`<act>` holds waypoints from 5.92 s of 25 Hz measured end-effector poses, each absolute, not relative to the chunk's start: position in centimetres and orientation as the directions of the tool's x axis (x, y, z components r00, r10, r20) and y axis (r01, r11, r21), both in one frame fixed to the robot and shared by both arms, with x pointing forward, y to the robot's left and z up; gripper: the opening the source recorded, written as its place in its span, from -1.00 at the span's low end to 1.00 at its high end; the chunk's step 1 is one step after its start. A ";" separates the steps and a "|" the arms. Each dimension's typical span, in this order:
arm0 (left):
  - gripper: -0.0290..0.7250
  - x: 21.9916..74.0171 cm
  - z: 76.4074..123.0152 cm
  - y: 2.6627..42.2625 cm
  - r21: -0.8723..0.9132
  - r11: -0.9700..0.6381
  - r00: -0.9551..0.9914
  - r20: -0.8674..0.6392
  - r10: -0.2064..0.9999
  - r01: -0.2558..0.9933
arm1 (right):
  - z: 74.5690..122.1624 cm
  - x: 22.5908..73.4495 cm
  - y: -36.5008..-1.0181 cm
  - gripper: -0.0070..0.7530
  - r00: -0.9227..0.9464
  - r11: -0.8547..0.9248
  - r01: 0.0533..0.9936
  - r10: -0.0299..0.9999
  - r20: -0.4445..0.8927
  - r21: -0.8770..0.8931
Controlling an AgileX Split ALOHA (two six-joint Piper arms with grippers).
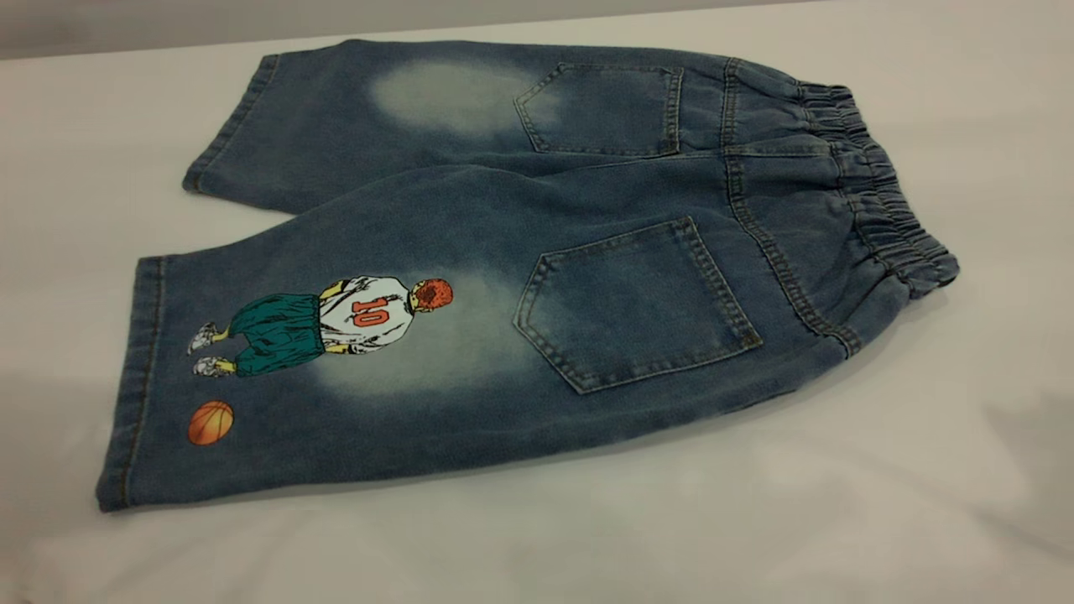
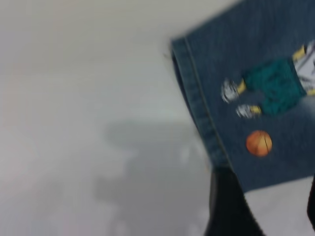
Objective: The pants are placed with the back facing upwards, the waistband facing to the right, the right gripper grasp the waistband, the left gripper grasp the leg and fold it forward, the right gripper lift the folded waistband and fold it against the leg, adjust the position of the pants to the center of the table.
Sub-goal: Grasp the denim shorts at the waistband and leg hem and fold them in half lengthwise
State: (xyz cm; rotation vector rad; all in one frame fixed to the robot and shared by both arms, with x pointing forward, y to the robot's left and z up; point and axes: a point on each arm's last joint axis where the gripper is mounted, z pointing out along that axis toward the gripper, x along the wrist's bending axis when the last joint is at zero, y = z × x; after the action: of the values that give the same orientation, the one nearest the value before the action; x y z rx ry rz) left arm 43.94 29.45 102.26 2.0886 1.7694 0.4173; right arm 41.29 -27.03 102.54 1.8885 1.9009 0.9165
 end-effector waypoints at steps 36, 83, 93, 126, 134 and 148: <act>0.04 46.6 89.0 25.2 0.175 -0.196 0.214 -0.091 0.973 0.965 | 86.0 55.3 -26.7 -0.35 0.037 -0.083 0.944 0.988 0.148 0.318; 0.04 44.9 85.2 26.0 0.068 -0.207 0.211 -0.049 0.976 0.976 | 84.4 55.0 -26.6 -0.05 -0.093 0.060 0.964 0.989 0.115 0.259; 0.04 44.9 84.7 26.0 0.045 -0.205 0.208 -0.050 0.977 0.978 | 84.4 55.2 -26.7 -0.05 -0.095 0.062 0.957 0.990 0.103 0.282; -0.90 44.9 84.9 26.0 0.047 -0.252 0.255 -0.047 0.966 0.966 | 83.0 54.9 -26.7 -0.87 -0.077 0.049 0.971 0.990 0.115 0.233; -0.56 45.4 87.0 26.0 0.155 -0.301 0.306 -0.010 0.952 0.941 | 83.0 54.9 -26.6 -0.87 -0.076 0.048 0.972 0.990 0.118 0.229; 0.18 45.7 85.1 26.0 0.131 -0.292 0.296 -0.010 0.955 0.947 | 83.0 54.8 -26.6 -0.87 -0.074 0.045 0.973 0.990 0.121 0.225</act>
State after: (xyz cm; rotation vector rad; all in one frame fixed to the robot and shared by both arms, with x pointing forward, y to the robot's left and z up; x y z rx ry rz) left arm 45.72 26.04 85.10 2.4365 1.7973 0.1059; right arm 54.84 -26.61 83.00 2.0908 2.2214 0.3828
